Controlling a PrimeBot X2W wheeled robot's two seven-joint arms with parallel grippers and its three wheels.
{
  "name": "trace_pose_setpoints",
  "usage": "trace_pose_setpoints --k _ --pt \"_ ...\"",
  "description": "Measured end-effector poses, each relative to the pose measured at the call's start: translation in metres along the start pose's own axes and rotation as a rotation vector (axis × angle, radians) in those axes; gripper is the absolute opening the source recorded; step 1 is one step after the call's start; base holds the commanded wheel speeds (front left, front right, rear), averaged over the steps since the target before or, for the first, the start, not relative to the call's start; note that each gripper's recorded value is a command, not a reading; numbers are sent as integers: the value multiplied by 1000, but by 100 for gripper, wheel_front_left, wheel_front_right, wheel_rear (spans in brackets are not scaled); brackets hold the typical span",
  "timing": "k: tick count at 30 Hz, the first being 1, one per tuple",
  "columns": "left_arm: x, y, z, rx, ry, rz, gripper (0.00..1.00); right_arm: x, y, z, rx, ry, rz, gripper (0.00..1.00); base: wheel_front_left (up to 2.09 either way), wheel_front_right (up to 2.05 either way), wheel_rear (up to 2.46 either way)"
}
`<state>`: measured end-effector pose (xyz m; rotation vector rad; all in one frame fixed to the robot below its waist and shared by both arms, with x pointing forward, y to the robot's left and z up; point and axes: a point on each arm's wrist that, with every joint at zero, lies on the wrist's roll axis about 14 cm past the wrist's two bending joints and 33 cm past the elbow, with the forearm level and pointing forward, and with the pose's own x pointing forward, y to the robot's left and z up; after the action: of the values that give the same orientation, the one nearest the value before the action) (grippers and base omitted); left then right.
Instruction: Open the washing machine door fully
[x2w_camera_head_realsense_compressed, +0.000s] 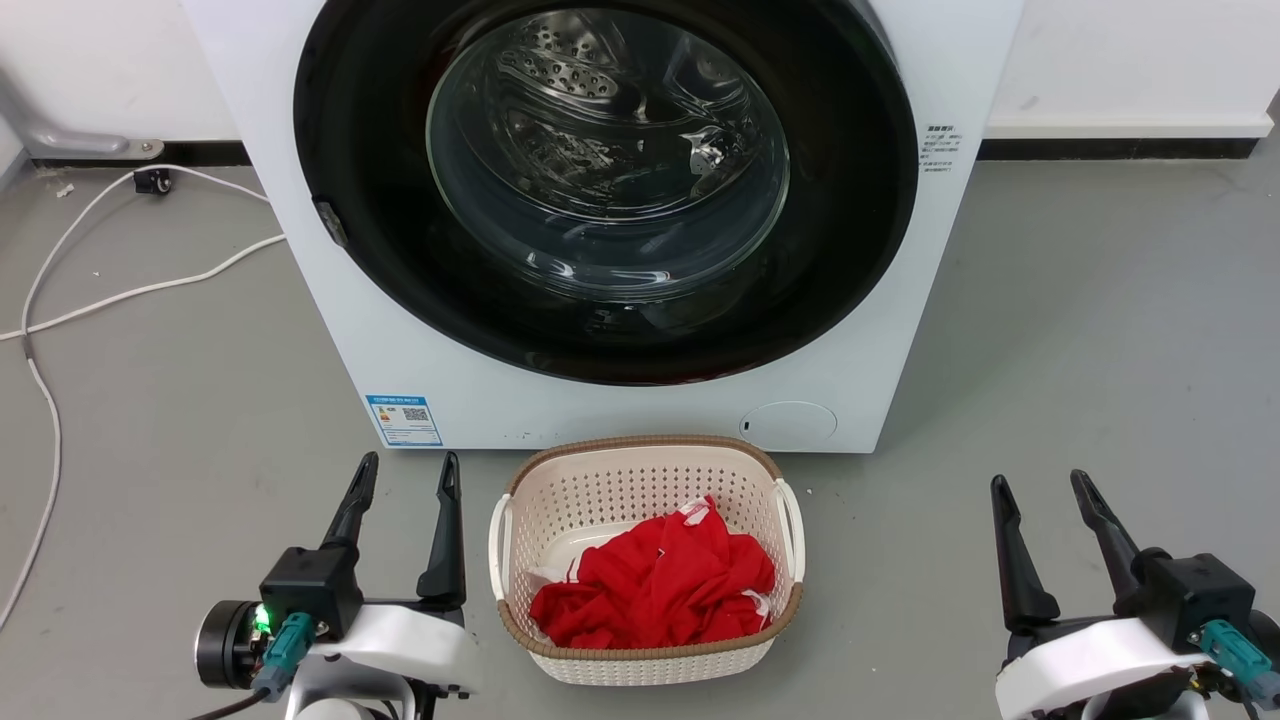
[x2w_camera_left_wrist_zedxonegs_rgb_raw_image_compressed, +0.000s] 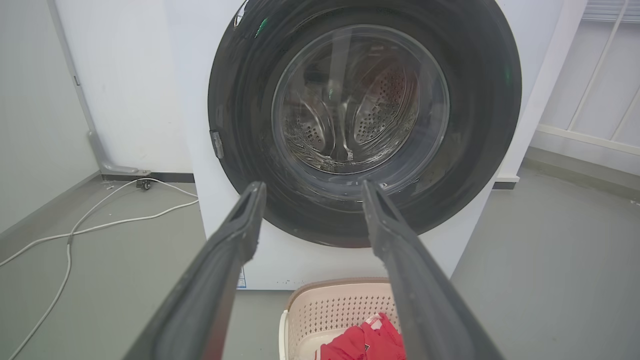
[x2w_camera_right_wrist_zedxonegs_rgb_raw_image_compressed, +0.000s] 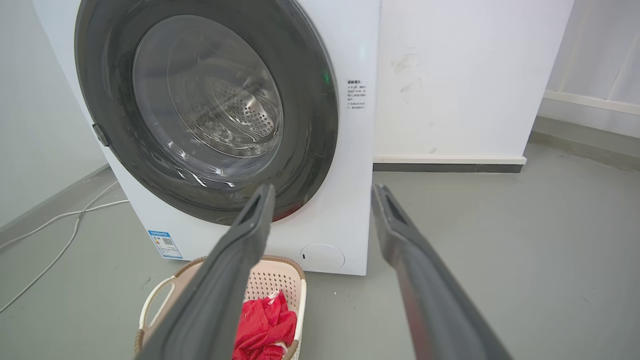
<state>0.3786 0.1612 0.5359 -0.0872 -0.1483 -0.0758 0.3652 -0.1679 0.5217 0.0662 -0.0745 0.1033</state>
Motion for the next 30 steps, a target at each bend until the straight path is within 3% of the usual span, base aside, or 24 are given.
trace_pose_setpoints --k 15,28,29,30 --pt "0 -5 -1 91 -12 -19 100 0 4 1 -85 -14 21 100 0 0 0" --pt "-1 -4 -2 89 -11 -12 100 0 4 0 -80 -11 20 100 0 0 0" --pt "-1 -4 -2 89 -11 -11 100 0 4 0 -76 -11 20 88 0 0 0" --pt "-1 -4 -2 89 -11 -11 100 0 3 0 -69 -11 18 29 0 0 0"
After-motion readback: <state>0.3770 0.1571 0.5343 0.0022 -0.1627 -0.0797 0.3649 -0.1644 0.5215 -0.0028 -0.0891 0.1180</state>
